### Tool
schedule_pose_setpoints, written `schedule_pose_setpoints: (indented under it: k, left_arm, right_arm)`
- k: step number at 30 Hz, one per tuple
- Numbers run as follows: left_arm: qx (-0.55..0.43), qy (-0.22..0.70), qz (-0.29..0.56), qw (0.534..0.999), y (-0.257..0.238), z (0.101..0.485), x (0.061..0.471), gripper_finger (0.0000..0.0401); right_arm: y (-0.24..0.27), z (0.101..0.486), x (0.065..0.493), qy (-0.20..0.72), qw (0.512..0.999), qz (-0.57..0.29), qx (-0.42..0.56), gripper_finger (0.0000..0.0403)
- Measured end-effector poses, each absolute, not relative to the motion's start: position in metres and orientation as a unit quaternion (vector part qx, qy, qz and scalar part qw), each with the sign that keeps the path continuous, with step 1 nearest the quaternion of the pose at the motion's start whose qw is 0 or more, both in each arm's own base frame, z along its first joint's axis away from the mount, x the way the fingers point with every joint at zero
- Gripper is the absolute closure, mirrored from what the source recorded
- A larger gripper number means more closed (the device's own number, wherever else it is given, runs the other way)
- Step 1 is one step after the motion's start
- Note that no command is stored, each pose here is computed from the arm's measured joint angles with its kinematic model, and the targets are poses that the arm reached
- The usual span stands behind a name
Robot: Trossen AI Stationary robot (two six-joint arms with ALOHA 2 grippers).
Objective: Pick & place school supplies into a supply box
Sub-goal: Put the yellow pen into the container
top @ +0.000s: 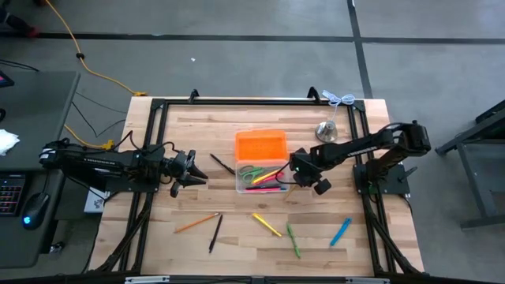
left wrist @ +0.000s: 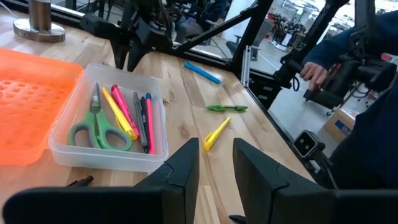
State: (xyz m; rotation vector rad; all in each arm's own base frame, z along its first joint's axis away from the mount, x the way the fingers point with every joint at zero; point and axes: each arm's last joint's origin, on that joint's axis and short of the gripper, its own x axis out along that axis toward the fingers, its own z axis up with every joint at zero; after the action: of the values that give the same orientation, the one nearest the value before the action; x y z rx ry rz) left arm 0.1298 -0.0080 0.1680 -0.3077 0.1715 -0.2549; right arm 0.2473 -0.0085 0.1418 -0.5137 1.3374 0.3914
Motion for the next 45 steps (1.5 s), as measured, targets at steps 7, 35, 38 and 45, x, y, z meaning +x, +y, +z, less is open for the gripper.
schedule_pose_setpoints:
  k: [7,35,38,45]
  left_arm:
    - [-0.155,0.085,-0.126,0.976,-0.0079,0.168,0.1299,0.0272]
    - [-0.166,0.087,-0.125,0.974,-0.008,0.168,0.1298,0.0272]
    - [-0.167,0.087,-0.125,0.974,-0.0079,0.168,0.1298,0.0272]
    - [-0.168,0.087,-0.125,0.974,-0.008,0.168,0.1298,0.0272]
  right_arm:
    - [-0.0087,0.1387,0.2479,0.598,0.746,0.172,-0.238,0.0319]
    - [-0.008,0.1324,0.2441,0.598,0.759,0.155,-0.205,0.0391]
    - [-0.0081,0.1322,0.2433,0.602,0.757,0.154,-0.204,0.0399]
    - [-0.0081,0.1361,0.2427,0.619,0.742,0.16,-0.203,0.0399]
